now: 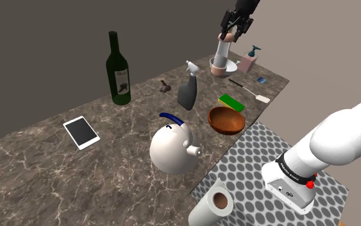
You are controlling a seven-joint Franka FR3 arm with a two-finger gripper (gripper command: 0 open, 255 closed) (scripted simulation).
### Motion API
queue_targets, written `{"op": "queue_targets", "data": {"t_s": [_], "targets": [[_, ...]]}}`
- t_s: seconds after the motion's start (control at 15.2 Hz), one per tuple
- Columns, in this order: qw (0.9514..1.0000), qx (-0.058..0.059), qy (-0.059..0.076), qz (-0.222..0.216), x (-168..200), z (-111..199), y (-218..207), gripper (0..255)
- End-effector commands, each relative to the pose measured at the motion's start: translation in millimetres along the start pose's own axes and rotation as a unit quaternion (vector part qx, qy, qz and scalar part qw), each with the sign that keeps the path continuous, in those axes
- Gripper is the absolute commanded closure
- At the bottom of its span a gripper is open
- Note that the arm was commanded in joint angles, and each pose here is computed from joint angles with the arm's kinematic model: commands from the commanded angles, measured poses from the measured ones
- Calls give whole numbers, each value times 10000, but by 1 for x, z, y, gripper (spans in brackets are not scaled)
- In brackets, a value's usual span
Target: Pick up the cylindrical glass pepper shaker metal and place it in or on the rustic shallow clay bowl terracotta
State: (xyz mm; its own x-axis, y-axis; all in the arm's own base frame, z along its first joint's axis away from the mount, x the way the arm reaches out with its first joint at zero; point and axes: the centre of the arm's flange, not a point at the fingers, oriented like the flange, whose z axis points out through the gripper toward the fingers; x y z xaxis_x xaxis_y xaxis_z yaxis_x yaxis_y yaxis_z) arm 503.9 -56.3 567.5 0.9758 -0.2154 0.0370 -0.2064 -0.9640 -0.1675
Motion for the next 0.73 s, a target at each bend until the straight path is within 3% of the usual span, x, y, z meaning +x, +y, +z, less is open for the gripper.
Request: {"op": "queue_targets", "data": {"t_s": [0.0, 0.66], "targets": [[10000, -1, -1, 2, -23, -5, -5, 255], [10000, -1, -1, 2, -148, -30, -41, 255]]}}
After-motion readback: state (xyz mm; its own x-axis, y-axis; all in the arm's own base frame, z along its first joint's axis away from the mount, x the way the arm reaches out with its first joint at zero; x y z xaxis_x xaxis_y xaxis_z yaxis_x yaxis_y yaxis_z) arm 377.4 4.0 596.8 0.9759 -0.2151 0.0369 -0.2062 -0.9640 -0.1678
